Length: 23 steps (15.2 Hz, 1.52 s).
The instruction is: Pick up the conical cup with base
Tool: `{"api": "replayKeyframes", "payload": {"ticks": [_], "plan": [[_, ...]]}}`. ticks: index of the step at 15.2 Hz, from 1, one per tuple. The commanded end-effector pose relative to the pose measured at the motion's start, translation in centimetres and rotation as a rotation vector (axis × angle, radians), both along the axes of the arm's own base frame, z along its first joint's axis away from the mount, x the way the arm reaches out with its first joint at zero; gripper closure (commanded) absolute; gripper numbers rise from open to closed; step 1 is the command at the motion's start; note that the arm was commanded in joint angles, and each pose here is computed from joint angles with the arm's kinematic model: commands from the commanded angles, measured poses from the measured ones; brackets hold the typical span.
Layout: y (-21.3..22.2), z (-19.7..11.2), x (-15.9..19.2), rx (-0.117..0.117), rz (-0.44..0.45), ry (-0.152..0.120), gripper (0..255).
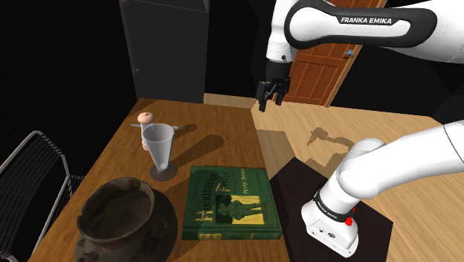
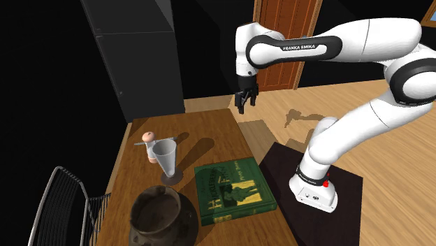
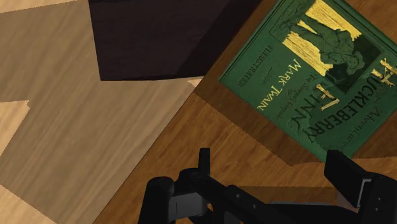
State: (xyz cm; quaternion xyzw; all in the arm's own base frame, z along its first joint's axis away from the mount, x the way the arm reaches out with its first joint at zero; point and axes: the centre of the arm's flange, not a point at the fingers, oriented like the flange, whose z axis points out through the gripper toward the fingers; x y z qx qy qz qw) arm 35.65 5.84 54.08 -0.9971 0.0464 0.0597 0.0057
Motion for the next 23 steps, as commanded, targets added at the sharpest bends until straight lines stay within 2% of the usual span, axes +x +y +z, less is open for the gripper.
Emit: {"api": "replayKeyframes", "payload": {"ticks": [1, 23], "plan": [[1.4, -1.0, 1.6, 0.014, 0.005, -0.012, 0], [19.3, -11.0, 18.6, 0.152, 0.059, -0.116, 0]]}}
